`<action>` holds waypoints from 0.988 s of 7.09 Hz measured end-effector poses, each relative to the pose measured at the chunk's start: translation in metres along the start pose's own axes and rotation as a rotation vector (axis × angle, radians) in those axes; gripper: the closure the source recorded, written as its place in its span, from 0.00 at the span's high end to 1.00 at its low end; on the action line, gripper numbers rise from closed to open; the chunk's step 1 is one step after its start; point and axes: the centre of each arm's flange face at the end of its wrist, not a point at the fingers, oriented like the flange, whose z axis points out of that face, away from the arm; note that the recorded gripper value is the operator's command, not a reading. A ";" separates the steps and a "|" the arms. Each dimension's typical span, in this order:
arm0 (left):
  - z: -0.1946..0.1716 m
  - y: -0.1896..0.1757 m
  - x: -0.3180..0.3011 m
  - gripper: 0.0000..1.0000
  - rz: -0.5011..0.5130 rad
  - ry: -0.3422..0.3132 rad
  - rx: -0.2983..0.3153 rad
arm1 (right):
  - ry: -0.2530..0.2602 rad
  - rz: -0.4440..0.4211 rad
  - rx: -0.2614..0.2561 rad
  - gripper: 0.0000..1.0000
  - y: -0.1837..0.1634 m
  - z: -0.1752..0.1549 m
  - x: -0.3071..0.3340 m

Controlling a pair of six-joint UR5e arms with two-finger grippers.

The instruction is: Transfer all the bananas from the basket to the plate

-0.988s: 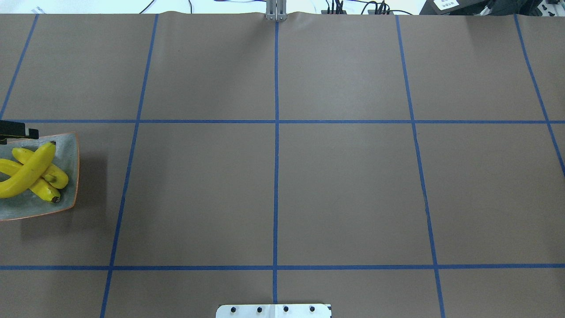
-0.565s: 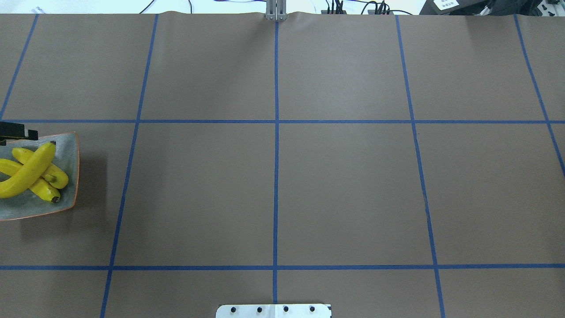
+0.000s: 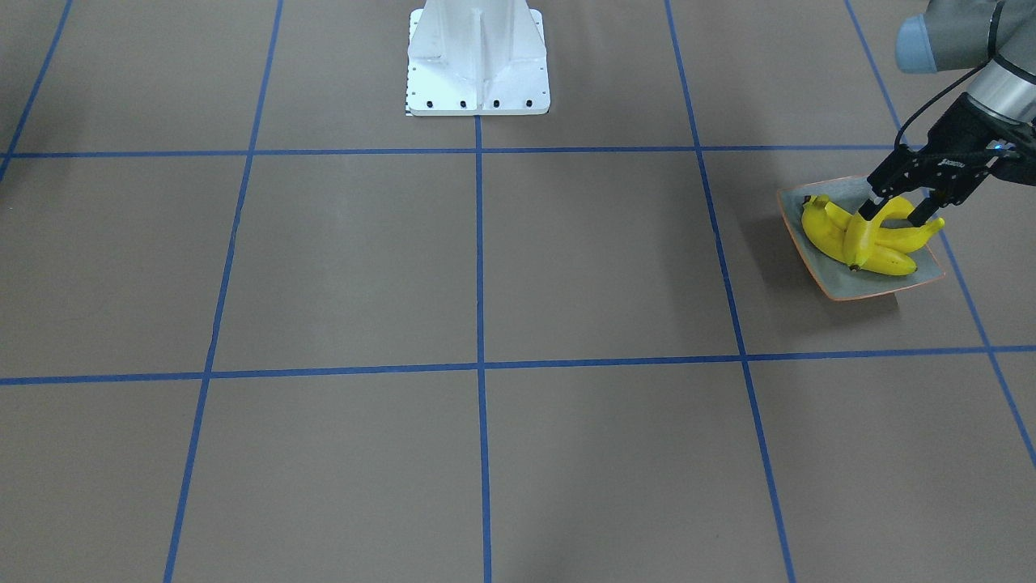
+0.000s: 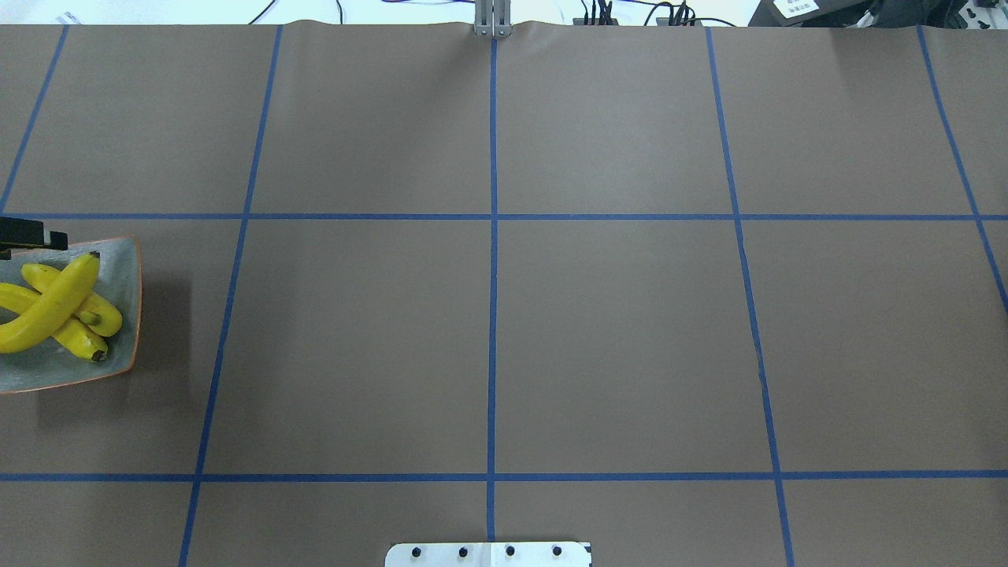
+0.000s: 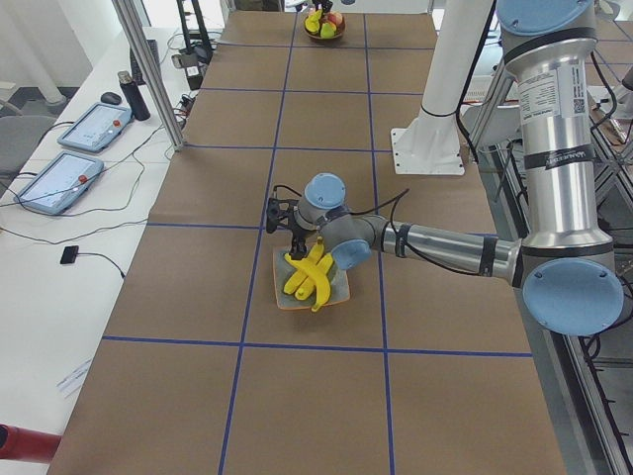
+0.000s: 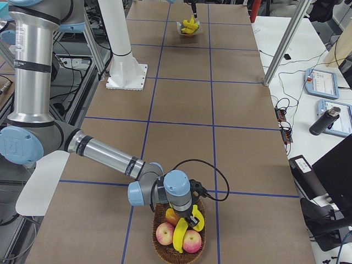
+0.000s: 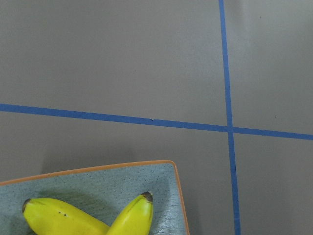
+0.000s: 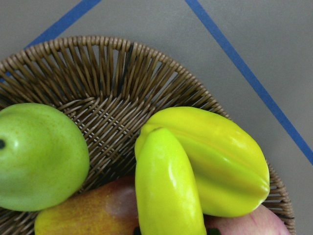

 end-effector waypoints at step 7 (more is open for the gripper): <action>0.000 -0.001 0.006 1.00 0.000 0.017 -0.009 | -0.072 0.180 0.059 0.00 -0.140 -0.173 0.008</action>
